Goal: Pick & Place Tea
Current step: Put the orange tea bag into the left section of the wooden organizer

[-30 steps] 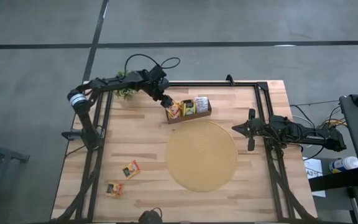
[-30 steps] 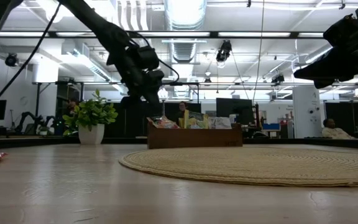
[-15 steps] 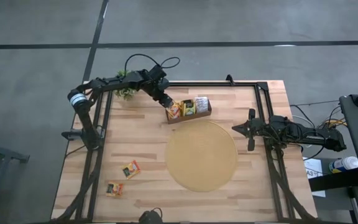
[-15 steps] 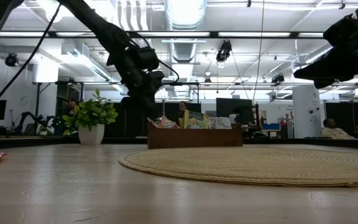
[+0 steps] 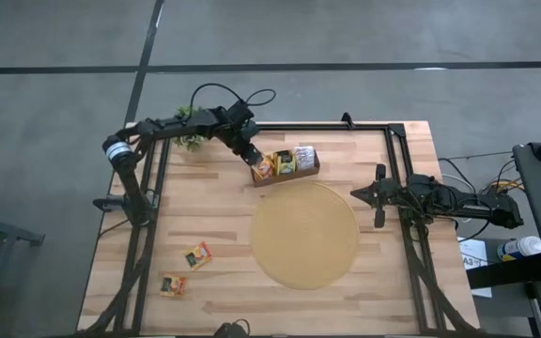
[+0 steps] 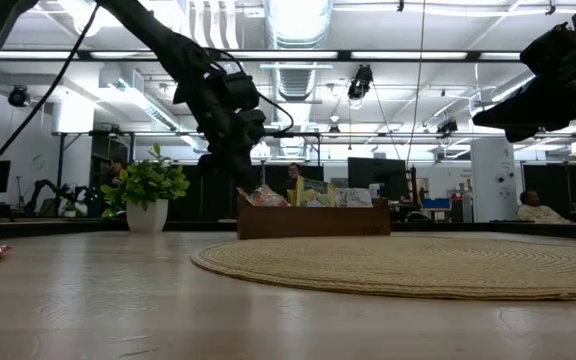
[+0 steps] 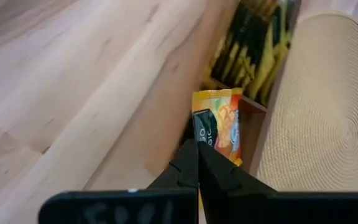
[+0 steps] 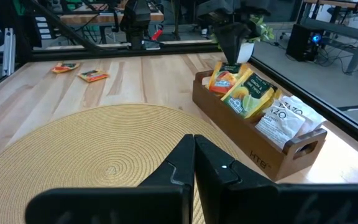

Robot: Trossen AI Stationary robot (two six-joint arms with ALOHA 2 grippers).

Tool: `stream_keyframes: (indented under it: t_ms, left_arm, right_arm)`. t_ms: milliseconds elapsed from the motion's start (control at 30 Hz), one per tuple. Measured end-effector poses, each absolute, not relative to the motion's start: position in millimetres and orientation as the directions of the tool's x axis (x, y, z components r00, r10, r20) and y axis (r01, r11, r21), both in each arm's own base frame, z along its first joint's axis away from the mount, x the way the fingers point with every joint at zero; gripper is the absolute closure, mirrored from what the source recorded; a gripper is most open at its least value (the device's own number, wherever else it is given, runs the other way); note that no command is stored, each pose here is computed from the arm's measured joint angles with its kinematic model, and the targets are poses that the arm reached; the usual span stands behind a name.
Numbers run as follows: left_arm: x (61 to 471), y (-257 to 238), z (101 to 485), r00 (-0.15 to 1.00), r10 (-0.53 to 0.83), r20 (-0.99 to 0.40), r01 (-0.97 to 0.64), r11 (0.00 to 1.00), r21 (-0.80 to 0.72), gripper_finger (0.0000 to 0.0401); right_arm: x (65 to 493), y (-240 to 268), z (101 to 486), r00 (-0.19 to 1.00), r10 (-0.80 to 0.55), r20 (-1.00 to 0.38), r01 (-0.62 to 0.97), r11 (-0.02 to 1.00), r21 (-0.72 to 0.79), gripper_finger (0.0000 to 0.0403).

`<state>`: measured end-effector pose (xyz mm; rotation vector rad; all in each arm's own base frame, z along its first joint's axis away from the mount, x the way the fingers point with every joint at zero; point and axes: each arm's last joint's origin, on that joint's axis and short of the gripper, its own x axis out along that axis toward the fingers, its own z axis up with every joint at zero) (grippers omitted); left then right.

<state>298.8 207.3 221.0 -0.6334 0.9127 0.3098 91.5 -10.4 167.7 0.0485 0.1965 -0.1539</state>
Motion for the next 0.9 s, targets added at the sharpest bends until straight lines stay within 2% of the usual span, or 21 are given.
stream_keyframes:
  t_ms: [133,400,900]
  left_arm:
    - [305.5,199.3,226.1,0.582,-0.026,-0.813,-0.466,0.808,-0.359,0.0401]
    - [315.9,196.0,247.7,0.579,0.040,-0.815,-0.427,0.866,-0.261,0.0401]
    - [327.8,186.4,247.2,0.483,0.037,-0.875,-0.355,0.922,-0.157,0.0401]
  right_arm:
    - [91.5,-10.4,167.7,0.969,-0.148,-0.198,0.157,0.987,0.033,0.0394]
    - [91.4,-10.4,167.7,0.969,-0.148,-0.198,0.157,0.987,0.033,0.0394]
    - [91.4,-10.4,167.8,0.969,-0.148,-0.198,0.157,0.987,0.033,0.0394]
